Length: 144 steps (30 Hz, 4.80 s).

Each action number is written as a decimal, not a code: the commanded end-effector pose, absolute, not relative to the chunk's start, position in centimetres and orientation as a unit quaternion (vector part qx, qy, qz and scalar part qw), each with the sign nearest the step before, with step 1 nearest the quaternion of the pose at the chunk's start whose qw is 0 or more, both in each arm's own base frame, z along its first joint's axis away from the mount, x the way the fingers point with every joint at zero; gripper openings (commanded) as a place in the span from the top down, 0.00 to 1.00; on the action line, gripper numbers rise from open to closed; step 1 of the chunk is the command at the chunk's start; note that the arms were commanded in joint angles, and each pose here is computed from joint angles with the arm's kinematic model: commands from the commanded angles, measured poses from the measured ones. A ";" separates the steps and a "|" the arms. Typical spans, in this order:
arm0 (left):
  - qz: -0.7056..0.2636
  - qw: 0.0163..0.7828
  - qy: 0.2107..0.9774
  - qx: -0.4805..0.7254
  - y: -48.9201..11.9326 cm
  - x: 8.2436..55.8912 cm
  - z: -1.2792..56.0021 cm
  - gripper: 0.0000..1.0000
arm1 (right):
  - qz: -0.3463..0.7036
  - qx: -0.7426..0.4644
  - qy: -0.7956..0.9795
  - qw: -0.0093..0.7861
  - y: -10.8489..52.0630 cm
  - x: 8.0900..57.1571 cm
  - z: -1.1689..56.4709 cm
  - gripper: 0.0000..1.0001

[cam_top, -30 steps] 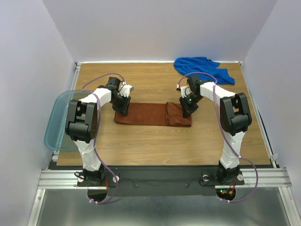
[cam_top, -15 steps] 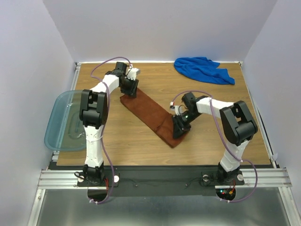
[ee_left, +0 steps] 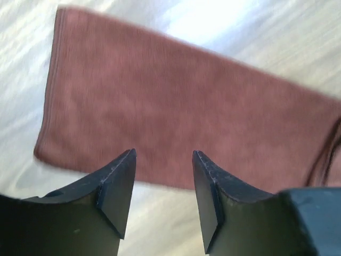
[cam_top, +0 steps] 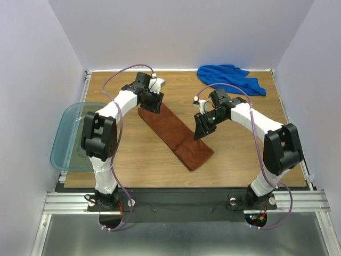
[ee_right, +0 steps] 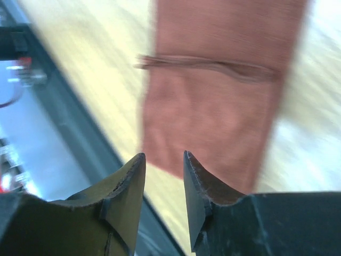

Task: Roll the towels
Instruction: Fold the towel, then roll the towel

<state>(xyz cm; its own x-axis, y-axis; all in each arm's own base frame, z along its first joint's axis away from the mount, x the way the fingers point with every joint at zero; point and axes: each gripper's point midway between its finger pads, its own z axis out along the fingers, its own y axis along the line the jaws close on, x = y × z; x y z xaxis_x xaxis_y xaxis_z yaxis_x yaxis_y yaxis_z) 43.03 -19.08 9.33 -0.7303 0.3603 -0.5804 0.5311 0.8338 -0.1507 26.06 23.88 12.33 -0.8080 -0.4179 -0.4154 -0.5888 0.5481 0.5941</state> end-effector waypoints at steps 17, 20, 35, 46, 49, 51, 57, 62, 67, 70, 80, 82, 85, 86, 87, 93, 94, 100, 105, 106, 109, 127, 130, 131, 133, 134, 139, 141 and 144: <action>-0.075 0.233 0.943 0.224 -18.0 45.4 2.9 0.58 | 0.332 -0.246 0.911 0.015 21.8 24.6 2.3 0.65; -0.076 0.237 0.941 0.230 -18.9 47.7 1.9 0.58 | 0.355 -0.220 0.909 -0.008 22.4 23.8 1.4 0.64; -0.138 0.374 0.875 0.277 -22.7 52.0 14.3 0.26 | 0.436 -0.241 0.864 0.070 26.6 25.1 9.4 0.43; -0.106 0.565 0.772 0.272 -16.5 42.9 33.8 0.01 | 0.313 -0.274 0.871 0.260 20.9 28.7 17.8 0.00; -0.086 0.633 0.728 0.251 -14.3 39.2 38.0 0.01 | 0.286 -0.255 0.878 0.287 19.8 28.8 19.0 0.00; -0.079 0.640 0.718 0.262 -13.7 37.2 37.6 0.01 | 0.282 -0.245 0.884 0.282 19.4 28.3 18.6 0.00; -0.020 0.615 0.724 0.312 -11.2 33.4 35.2 0.01 | 0.233 -0.240 0.887 0.318 16.9 27.4 18.5 0.00; -0.020 0.545 0.734 0.405 -12.0 30.5 29.4 0.01 | 0.248 -0.233 0.884 0.320 17.0 27.1 19.0 0.00; -0.008 0.548 0.695 0.465 -13.9 27.2 27.0 0.01 | 0.280 -0.261 0.867 0.319 18.3 27.0 19.8 0.00; -0.009 0.514 0.686 0.516 -14.1 24.9 23.4 0.01 | 0.301 -0.273 0.857 0.317 19.2 27.3 19.5 0.00; -0.063 0.486 0.595 0.637 -17.8 20.3 17.9 0.12 | 0.384 -0.270 0.855 0.219 23.7 29.3 13.8 0.37; -0.088 0.498 0.593 0.626 -19.5 20.1 17.7 0.21 | 0.402 -0.275 0.847 0.212 24.6 29.7 14.1 0.50; -0.105 0.477 0.598 0.636 -21.7 19.0 15.9 0.24 | 0.416 -0.290 0.839 0.198 26.1 29.5 13.6 0.56; -0.108 0.469 0.598 0.641 -22.2 18.6 15.3 0.24 | 0.434 -0.295 0.830 0.188 26.8 29.0 13.7 0.56; -0.115 0.454 0.590 0.657 -23.1 17.8 14.4 0.24 | 0.444 -0.293 0.830 0.166 27.6 28.3 13.0 0.56; -0.108 0.414 0.557 0.712 -24.7 15.4 10.7 0.22 | 0.449 -0.295 0.834 0.129 29.8 26.5 9.6 0.56; -0.100 0.417 0.558 0.711 -25.0 15.7 10.5 0.22 | 0.446 -0.291 0.838 0.119 29.7 26.4 8.6 0.56; -0.082 0.431 0.551 0.710 -27.8 16.5 8.8 0.16 | 0.441 -0.279 0.850 0.074 29.6 25.9 4.3 0.56; -0.065 0.424 0.540 0.724 -29.1 16.5 7.5 0.17 | 0.444 -0.266 0.855 0.041 29.3 24.9 2.2 0.56; -0.060 0.416 0.542 0.727 -29.3 16.6 6.7 0.19 | 0.446 -0.260 0.856 0.034 29.2 24.6 1.9 0.55; -0.056 0.410 0.539 0.734 -29.6 16.8 6.0 0.24 | 0.451 -0.254 0.855 0.025 29.3 24.4 1.3 0.55; -0.045 0.347 0.523 0.777 -28.6 15.9 2.5 0.55 | 0.458 -0.249 0.853 0.028 28.9 23.3 1.4 0.49; -0.080 0.293 0.515 0.801 -28.1 13.9 1.8 0.65 | 0.454 -0.266 0.848 0.065 28.9 24.3 3.3 0.40; -0.089 0.284 0.512 0.806 -28.1 13.5 1.9 0.68 | 0.455 -0.272 0.844 0.078 29.0 24.6 4.2 0.35; -0.109 0.268 0.516 0.806 -28.2 12.8 2.2 0.69 | 0.457 -0.282 0.837 0.103 29.0 25.5 6.1 0.22; -0.114 0.266 0.518 0.805 -28.2 12.7 2.3 0.69 | 0.460 -0.293 0.830 0.122 29.2 25.8 7.7 0.20; -0.131 0.256 0.539 0.792 -28.6 12.9 2.7 0.70 | 0.438 -0.310 0.829 0.161 28.9 27.0 9.9 0.22; -0.138 0.256 0.546 0.786 -28.7 13.4 3.1 0.70 | 0.439 -0.303 0.834 0.141 28.9 26.7 8.9 0.25; -0.148 0.252 0.553 0.780 -28.6 14.0 3.8 0.71 | 0.436 -0.308 0.837 0.119 28.6 26.1 6.8 0.29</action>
